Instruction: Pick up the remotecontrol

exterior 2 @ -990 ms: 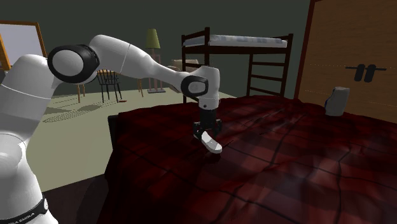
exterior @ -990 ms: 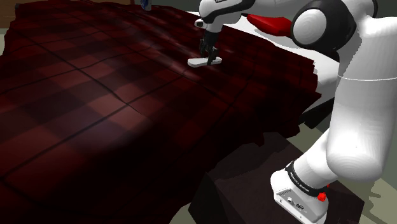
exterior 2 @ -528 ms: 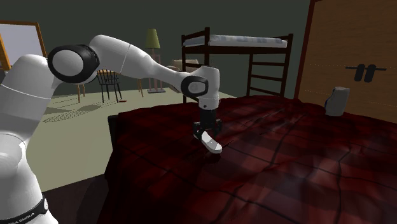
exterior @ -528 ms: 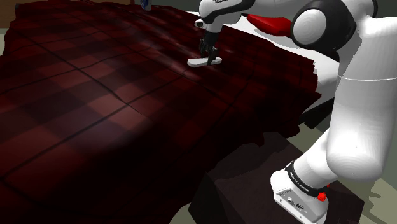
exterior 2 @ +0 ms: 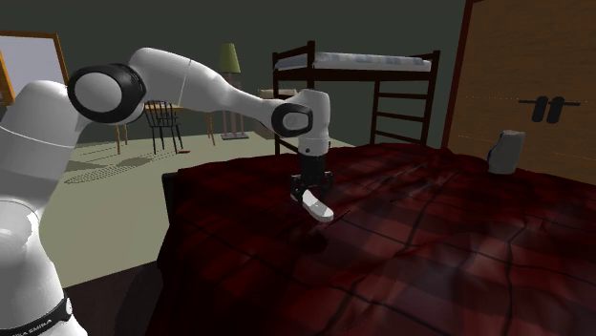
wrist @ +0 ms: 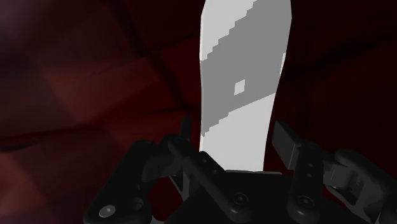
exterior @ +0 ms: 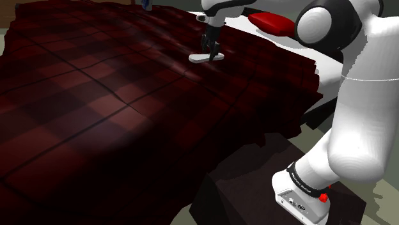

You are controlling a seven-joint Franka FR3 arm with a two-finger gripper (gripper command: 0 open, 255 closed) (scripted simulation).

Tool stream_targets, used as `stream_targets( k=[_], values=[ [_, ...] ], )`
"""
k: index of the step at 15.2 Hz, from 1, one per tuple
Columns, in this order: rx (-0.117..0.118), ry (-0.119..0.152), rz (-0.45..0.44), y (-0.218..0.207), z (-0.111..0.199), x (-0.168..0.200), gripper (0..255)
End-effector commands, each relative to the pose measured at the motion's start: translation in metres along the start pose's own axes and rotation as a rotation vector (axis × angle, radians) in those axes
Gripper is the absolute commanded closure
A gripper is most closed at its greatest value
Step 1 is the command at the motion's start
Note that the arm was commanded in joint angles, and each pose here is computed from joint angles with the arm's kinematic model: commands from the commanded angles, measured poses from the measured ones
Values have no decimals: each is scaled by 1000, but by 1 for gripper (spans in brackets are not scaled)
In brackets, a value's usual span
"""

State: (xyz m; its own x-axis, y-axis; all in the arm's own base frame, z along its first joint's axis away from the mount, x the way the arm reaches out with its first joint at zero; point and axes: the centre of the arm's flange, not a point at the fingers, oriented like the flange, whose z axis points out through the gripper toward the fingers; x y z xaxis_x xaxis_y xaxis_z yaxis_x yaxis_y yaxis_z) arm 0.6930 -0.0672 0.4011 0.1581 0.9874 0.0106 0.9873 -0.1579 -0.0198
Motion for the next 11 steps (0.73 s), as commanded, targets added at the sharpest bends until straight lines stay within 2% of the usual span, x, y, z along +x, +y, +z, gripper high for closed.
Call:
stream_targets(
  k=[1,9,11],
  values=[
    [0,0,0,0,-11,-1,255],
    [0,0,0,-1,-53,-1,255],
    [0,0,0,-1,-54,-1,255]
  ],
)
